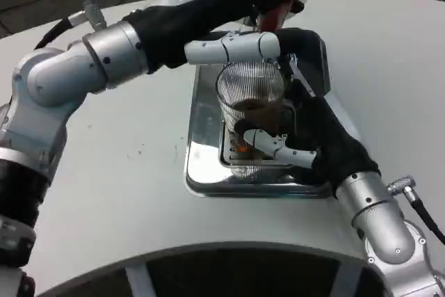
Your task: Grasp the cup under the faucet to collect the drink, then remove the cup.
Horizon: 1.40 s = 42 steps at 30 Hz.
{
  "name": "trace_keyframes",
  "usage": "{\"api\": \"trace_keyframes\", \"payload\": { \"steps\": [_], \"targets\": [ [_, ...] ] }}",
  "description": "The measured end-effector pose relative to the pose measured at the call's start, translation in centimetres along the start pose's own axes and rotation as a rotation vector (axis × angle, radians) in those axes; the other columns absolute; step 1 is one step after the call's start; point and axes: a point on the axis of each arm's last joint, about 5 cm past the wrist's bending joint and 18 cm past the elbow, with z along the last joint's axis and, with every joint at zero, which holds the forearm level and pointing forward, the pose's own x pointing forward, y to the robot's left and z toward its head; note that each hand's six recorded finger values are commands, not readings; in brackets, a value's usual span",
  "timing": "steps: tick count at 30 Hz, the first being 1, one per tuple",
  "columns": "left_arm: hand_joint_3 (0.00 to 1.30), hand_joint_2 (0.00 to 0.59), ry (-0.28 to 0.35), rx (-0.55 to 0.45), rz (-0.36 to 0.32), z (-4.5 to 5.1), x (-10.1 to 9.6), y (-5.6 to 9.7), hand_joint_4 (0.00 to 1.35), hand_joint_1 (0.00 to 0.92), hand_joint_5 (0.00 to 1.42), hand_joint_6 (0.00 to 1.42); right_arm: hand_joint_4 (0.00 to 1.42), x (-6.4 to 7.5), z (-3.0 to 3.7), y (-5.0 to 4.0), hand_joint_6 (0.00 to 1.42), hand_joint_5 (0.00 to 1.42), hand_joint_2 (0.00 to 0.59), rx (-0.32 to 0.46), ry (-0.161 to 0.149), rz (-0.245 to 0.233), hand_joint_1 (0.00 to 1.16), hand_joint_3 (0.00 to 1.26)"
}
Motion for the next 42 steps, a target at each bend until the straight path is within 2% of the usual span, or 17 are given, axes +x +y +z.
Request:
{"api": "trace_keyframes", "payload": {
  "steps": [15, 30, 42],
  "targets": [
    [0.11, 0.137, 0.000, 0.003, 0.000, -0.31, 0.0, 0.1, 0.03, 0.000, 0.14, 0.12, 0.00, 0.7, -0.04, 0.81, 0.02, 0.07, 0.236, 0.030, -0.003, -0.030, 0.72, 0.00],
    [0.11, 0.137, -0.014, 0.063, -0.053, 0.01, 0.4, 0.2, 0.03, 0.000, 0.13, 0.12, 0.01, 0.8, -0.16, 1.02, 0.01, 0.07, 0.236, 0.036, -0.003, -0.038, 0.72, 0.00],
    [0.11, 0.137, -0.017, 0.071, -0.058, 0.06, 0.5, 0.2, 0.04, 0.000, 0.12, 0.12, 0.01, 0.8, -0.09, 1.20, 0.00, 0.07, 0.236, 0.045, -0.003, -0.038, 0.72, 0.00]
  ]
}}
